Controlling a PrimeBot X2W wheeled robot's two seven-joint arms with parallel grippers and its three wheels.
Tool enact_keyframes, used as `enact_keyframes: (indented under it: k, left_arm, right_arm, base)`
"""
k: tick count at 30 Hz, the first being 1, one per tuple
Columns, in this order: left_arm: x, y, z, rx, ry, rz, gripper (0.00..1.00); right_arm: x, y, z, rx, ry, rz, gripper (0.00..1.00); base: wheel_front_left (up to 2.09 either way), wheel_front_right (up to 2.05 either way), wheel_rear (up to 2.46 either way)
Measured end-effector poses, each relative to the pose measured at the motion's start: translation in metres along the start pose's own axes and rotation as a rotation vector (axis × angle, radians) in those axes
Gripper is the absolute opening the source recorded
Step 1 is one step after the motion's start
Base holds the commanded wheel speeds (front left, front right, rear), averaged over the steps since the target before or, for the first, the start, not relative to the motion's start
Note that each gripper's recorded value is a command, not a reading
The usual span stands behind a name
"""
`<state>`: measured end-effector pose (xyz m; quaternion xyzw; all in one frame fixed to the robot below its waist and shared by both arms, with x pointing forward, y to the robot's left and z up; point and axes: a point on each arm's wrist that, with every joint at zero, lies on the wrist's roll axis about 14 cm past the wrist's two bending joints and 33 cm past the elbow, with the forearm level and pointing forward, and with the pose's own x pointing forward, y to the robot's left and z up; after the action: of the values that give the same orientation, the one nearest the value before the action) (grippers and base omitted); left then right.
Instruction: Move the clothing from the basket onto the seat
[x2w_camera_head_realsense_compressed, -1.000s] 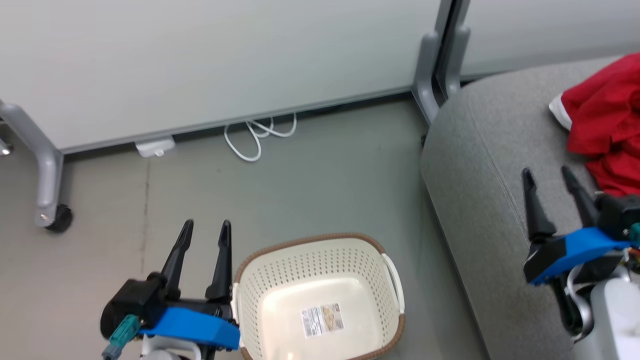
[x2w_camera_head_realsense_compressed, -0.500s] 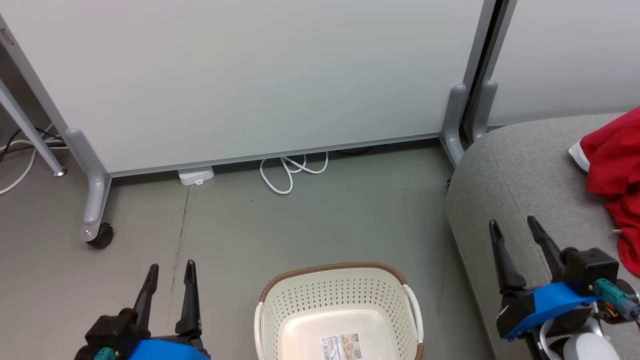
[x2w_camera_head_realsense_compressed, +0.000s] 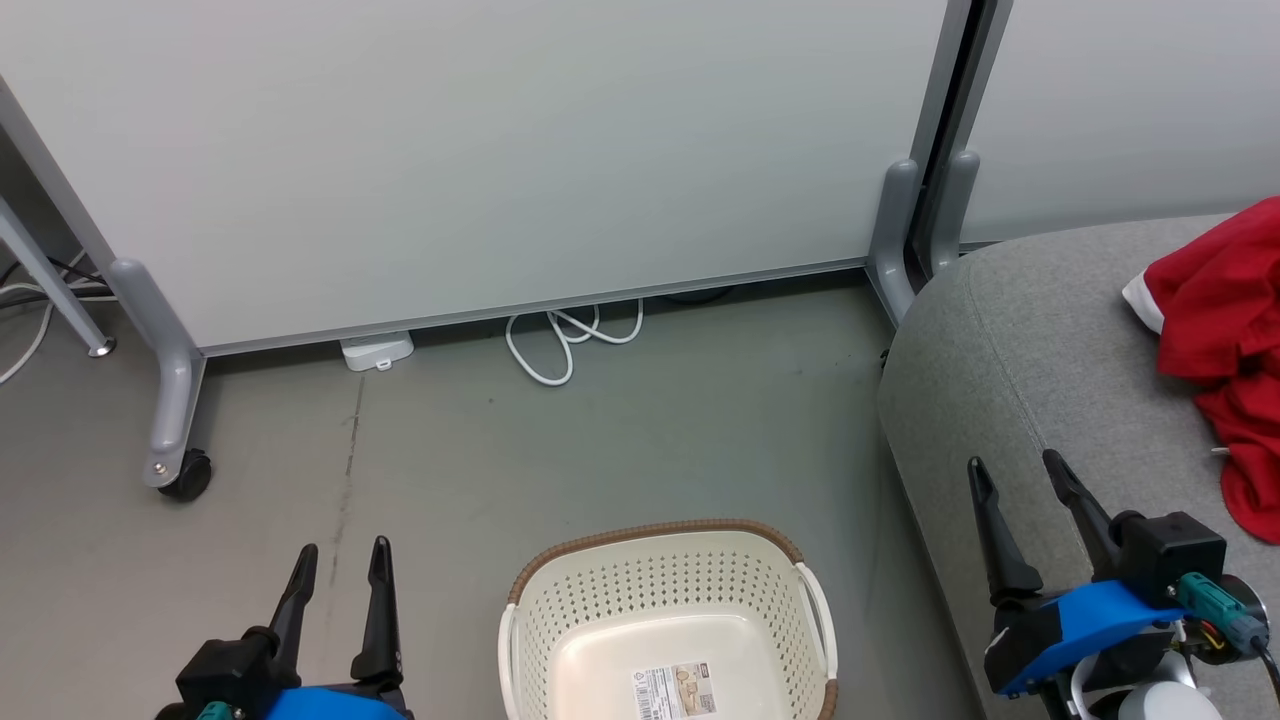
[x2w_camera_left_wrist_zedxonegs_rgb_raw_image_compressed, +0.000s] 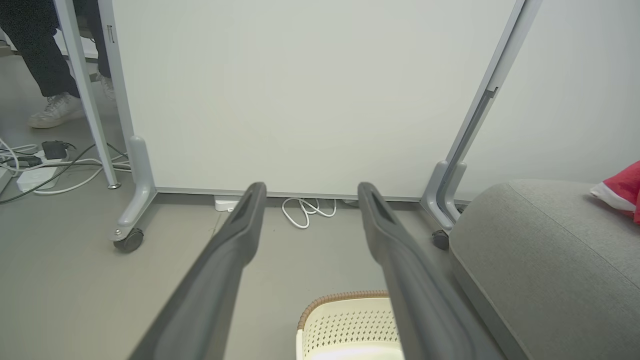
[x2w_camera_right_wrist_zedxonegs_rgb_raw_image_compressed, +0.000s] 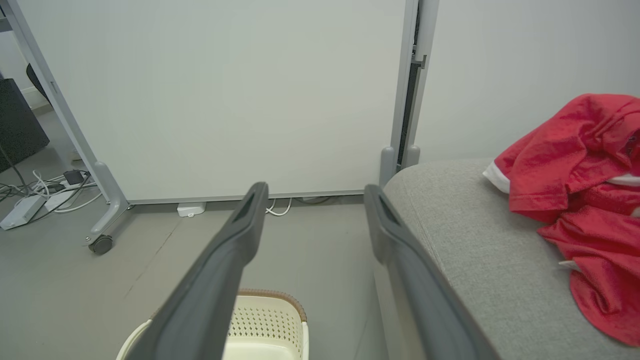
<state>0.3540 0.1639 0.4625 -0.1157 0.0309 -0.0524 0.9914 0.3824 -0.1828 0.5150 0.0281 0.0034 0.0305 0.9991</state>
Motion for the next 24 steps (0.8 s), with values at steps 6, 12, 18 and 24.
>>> enact_keyframes:
  k: [6,12,18,24]
  left_arm:
    - [0.001,-0.003,-0.001,0.002,0.001,-0.008,1.0]
    - [-0.001,-0.005,-0.008,-0.002,0.024,-0.009,0.0]
    - [-0.014,0.0,-0.034,-0.015,0.106,0.015,0.0]
    - [-0.021,0.004,-0.046,-0.077,0.147,0.047,0.0]
  right_arm:
    - [0.0,0.002,-0.001,0.013,0.003,0.005,1.0]
    - [-0.001,0.004,-0.008,0.021,0.021,0.009,0.0]
    - [-0.01,0.003,-0.036,0.035,0.108,-0.001,0.0]
    - [-0.017,0.001,-0.051,0.106,0.156,-0.019,0.0]
  base:
    - [0.0,0.0,0.0]
    - [0.0,0.0,0.0]
    - [0.0,0.0,0.0]
    - [0.0,0.0,0.0]
